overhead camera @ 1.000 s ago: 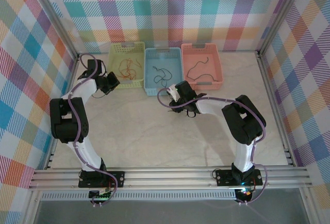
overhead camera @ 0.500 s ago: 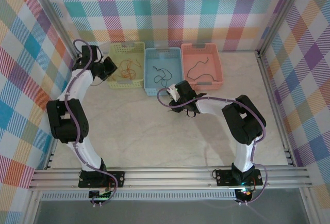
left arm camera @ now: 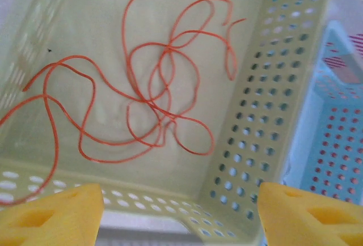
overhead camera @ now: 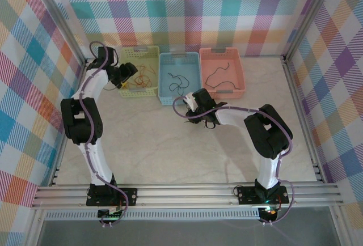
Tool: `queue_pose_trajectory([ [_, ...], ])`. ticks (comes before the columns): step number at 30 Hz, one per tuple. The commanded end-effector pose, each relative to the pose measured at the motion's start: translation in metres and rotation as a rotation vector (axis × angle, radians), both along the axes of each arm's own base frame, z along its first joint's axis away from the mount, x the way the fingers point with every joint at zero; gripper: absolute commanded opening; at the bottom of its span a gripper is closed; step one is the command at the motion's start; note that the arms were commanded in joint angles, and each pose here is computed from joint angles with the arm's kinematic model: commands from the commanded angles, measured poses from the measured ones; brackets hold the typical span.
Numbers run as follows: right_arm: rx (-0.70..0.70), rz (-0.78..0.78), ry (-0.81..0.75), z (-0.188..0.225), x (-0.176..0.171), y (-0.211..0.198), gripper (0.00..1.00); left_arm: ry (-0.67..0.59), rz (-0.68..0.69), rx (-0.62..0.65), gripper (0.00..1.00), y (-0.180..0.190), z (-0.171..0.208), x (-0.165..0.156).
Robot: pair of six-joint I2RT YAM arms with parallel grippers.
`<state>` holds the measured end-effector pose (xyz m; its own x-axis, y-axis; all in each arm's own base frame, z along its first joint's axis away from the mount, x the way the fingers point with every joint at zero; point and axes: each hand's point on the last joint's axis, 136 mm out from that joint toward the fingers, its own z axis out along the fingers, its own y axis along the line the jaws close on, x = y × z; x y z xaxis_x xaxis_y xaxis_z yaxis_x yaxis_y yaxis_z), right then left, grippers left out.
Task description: Untangle the cables
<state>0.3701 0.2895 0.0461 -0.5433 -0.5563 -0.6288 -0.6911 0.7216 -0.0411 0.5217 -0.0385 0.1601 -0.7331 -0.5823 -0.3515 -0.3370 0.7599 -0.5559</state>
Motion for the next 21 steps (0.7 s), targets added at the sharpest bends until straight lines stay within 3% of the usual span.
queue_pose_trajectory([
  [1,0.042,0.069,-0.031,0.012,-0.004,0.016,0.35,-0.178,-0.033,0.028,0.73,-0.014,0.088,-0.028],
  [7,0.063,0.154,-0.054,0.018,-0.017,0.033,0.35,-0.286,-0.074,-0.008,0.77,-0.038,0.116,-0.098],
  [14,0.183,0.287,-0.065,0.037,-0.041,0.059,0.35,-0.261,-0.142,-0.095,0.79,-0.063,0.070,-0.170],
  [21,0.330,0.401,-0.046,0.059,-0.068,0.076,0.39,-0.143,-0.293,-0.128,0.77,-0.104,0.023,-0.215],
])
